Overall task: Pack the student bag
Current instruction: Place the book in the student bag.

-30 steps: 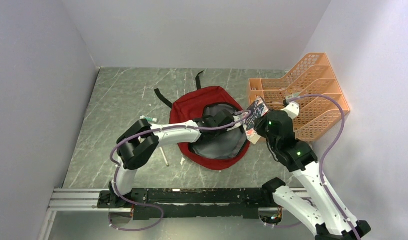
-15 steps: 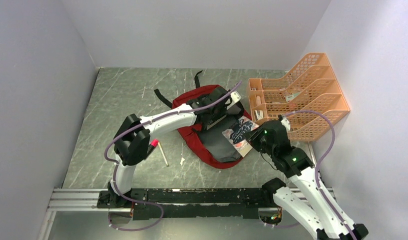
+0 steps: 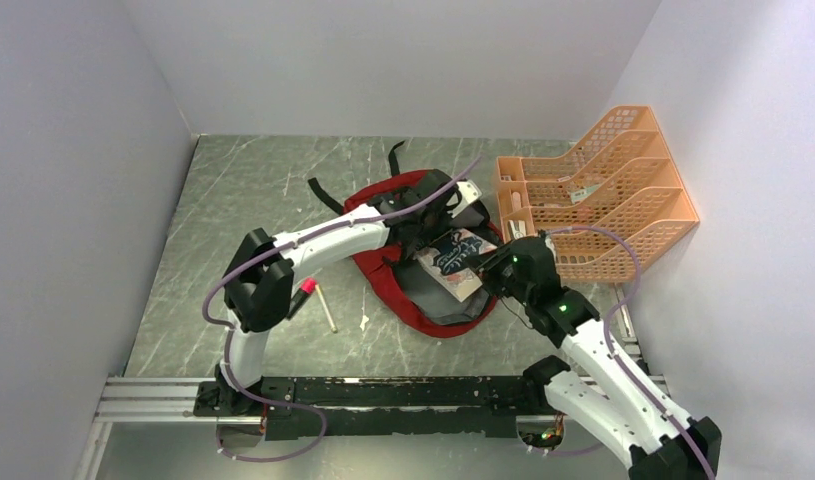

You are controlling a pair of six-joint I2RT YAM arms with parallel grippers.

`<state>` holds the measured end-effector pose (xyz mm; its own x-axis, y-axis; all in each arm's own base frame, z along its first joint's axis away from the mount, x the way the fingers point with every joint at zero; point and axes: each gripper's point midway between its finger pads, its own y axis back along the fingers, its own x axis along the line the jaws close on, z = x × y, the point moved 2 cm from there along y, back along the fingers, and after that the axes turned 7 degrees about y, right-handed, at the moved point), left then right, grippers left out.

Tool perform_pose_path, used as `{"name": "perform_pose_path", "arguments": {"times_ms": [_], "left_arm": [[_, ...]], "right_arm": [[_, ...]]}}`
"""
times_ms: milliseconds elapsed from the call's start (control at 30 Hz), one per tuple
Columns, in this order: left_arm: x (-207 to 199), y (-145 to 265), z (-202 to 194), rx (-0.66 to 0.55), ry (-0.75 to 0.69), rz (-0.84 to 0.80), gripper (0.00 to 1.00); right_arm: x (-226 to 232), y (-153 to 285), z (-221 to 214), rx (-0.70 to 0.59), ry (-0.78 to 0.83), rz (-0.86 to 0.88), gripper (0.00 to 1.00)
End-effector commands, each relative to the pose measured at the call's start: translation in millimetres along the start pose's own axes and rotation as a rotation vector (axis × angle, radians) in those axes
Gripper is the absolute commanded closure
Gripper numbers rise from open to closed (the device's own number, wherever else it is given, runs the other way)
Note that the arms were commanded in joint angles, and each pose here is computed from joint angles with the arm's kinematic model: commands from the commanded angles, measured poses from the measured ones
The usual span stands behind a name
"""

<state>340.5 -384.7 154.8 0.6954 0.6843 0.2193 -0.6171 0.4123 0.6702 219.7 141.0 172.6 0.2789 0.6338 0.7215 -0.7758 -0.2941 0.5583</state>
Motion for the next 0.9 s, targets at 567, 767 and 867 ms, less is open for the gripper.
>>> {"name": "perform_pose_path", "arguments": {"times_ms": [567,767,867], "left_arm": [[15,60,67,-0.184,0.034,-0.024,0.95],[13,60,64,-0.173,0.05,-0.031,0.95],[13,61,64,-0.168,0.058,-0.032,0.95]], "right_arm": [[78,-45,35,-0.072,-0.068,0.37,1.0],[84,-70,41,-0.132,0.031,0.442,1.0],[82,-87,44,-0.169,0.039,0.461,1.0]]}}
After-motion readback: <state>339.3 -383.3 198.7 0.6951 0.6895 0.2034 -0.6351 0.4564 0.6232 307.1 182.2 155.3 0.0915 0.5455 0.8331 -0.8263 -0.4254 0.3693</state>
